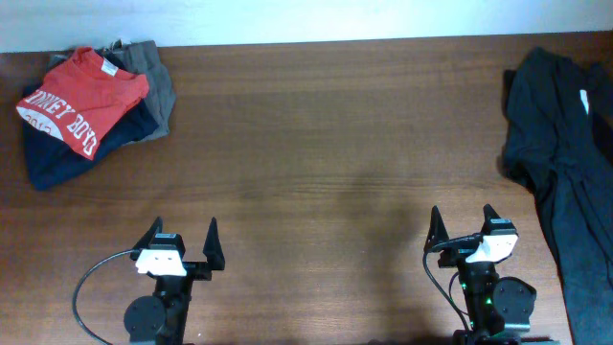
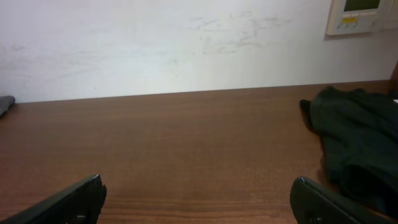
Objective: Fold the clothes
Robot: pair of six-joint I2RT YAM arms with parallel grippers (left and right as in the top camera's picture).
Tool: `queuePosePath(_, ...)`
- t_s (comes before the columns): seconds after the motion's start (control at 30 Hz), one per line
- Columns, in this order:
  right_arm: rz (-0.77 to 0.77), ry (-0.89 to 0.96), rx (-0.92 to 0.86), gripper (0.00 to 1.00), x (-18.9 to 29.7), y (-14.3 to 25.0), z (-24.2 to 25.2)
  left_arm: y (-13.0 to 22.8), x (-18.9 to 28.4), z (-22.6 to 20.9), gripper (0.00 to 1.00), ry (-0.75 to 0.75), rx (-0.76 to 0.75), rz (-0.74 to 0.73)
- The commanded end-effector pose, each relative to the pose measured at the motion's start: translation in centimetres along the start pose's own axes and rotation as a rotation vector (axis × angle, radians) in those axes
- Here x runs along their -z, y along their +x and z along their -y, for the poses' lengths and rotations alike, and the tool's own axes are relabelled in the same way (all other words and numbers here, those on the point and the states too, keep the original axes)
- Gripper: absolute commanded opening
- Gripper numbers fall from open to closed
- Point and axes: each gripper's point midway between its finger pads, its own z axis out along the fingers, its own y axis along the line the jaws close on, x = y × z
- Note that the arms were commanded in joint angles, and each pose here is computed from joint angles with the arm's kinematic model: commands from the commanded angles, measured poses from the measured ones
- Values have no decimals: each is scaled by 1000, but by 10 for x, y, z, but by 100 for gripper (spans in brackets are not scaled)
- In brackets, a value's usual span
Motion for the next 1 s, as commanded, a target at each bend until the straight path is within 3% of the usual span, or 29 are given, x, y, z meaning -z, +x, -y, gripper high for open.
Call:
queuePosePath(0.0, -3, 17, -2, 99, 0, 2, 4, 2, 0, -4, 99, -18, 3, 1)
queuePosePath(0.67, 8, 6, -13, 99, 0, -1, 2, 2, 0, -4, 99, -18, 3, 2)
queuePosePath(0.97, -64, -379, -242, 99, 13, 3, -64, 2, 0, -4, 99, -18, 3, 1)
